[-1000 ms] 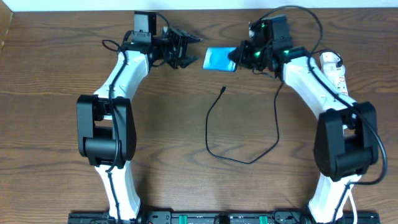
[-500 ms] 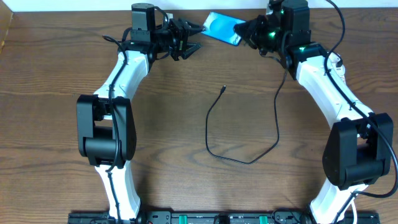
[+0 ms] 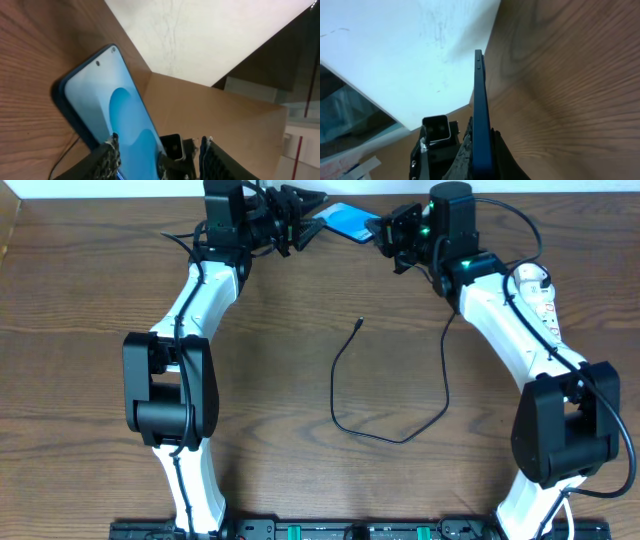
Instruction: Plug charger to phone and switch on socket
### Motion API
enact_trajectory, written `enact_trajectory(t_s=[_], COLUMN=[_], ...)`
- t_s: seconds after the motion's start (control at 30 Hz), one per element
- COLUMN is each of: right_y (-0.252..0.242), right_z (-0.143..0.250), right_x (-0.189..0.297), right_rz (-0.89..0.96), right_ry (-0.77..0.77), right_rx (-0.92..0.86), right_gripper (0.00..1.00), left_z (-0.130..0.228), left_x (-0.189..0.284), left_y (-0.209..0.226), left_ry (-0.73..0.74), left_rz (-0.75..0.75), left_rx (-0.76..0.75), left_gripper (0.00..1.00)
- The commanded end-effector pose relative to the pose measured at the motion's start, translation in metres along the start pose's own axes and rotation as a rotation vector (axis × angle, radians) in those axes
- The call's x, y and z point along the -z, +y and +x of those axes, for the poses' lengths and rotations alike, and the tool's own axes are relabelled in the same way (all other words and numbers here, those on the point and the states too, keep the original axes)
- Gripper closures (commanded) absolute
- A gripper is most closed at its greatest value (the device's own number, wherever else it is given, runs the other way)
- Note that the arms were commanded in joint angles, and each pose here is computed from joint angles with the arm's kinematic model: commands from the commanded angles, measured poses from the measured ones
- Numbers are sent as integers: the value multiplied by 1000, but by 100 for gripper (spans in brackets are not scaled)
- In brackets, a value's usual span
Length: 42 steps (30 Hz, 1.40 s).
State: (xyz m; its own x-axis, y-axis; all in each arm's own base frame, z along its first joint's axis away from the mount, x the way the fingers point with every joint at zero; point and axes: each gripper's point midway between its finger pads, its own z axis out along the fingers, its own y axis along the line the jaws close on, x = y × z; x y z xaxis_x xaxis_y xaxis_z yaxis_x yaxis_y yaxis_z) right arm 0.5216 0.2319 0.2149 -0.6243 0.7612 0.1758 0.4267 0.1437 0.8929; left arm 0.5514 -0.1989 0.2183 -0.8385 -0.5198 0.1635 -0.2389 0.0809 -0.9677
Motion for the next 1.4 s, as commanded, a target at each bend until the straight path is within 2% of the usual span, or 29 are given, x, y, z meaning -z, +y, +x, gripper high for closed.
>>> enact_trajectory(t_s=[0.0, 0.5, 0.93, 1.03, 1.23, 1.37], right_y=[29, 37, 53, 51, 48, 47], right_z=[14, -12, 37, 51, 58, 68], right_x=[7, 11, 6, 4, 3, 5], right_rz=[-81, -114, -177, -170, -155, -151], right_ry=[6, -118, 81, 118, 153, 205], right_rx=[0, 32, 39, 48, 49, 55], right_gripper=[99, 98, 98, 98, 98, 99], left_z=[5, 10, 12, 13, 14, 14], left_x=[1, -1, -3, -4, -4, -4], left_y=[-15, -15, -15, -15, -15, -15], left_ry=[4, 24, 24, 26, 32, 35], left_rz=[20, 19, 18, 18, 18, 19], left_rx=[-5, -7, -7, -8, -8, -4], left_gripper=[49, 50, 50, 58, 67, 68])
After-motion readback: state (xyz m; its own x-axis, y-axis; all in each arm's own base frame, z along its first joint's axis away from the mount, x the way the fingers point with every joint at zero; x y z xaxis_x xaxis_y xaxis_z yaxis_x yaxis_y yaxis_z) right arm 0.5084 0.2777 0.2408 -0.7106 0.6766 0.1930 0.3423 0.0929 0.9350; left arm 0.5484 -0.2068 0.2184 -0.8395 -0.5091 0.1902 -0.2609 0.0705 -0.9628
